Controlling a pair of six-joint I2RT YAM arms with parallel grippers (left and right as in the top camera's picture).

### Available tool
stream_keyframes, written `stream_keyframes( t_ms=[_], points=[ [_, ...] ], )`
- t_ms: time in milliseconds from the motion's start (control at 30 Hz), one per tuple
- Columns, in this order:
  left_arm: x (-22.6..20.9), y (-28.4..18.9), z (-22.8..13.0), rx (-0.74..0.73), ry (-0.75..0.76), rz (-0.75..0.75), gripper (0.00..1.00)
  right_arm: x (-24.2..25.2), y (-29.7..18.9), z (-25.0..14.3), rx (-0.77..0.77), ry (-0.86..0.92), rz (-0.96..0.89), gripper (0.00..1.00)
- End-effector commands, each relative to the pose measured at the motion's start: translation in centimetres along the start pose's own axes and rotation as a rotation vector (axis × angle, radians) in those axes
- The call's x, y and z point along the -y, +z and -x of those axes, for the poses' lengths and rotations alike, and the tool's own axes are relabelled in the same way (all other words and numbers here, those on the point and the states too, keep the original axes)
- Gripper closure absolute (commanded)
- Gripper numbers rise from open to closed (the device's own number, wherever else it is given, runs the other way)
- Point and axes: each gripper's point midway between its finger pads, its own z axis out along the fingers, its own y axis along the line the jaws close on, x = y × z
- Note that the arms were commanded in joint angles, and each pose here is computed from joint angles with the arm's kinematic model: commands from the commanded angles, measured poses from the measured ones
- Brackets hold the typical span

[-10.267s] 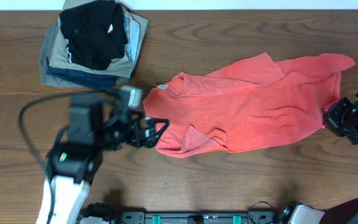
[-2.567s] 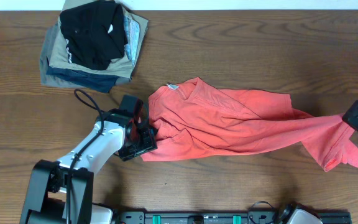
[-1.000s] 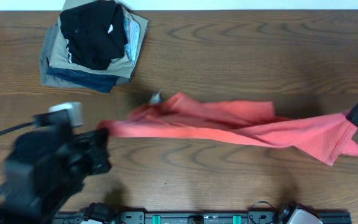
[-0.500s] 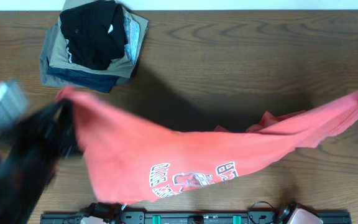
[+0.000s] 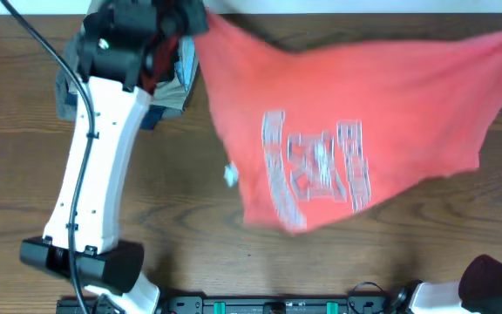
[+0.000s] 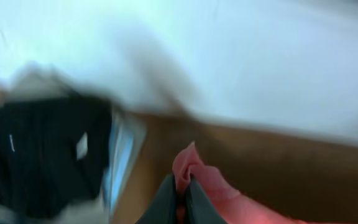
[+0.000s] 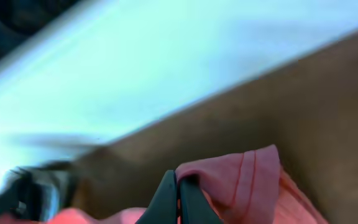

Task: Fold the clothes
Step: 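Lift the shirt with the left gripper and swing it up toward the top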

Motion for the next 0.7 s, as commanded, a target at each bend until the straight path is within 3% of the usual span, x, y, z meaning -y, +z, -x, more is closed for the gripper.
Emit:
stream_keyframes(
  t_ms=[0, 133, 233, 367, 533, 667],
  points=[
    [0.7, -13.2, 10.6, 0.365, 0.042, -0.061, 0.94, -3.8, -7.1, 5.5, 0.19, -0.023, 0.092, 0.99],
    [0.4, -19.0, 13.3, 0.484, 0.048, -0.08, 0.94, -3.1, -11.5, 7.2, 0.265, -0.023, 0.022, 0.99],
    [1.0, -18.0, 11.9, 0.415, 0.064, -0.125, 0.94, -2.3, -11.2, 6.1, 0.221, -0.021, 0.0, 0.98],
    [0.2, -11.7, 7.2, 0.178, 0.065, -0.092, 0.94, -0.7, -8.3, 2.8, 0.076, -0.025, -0.051, 0.99],
    [-2.9, -2.0, -2.4, -0.221, 0.035, 0.034, 0.94, 3.6, -3.4, -3.6, -0.165, 0.041, -0.163, 0.99],
    [-5.2, 1.3, -8.6, -0.45, 0.035, 0.125, 0.94, 7.1, -1.5, -8.0, -0.297, 0.118, -0.236, 0.99]
  ],
)
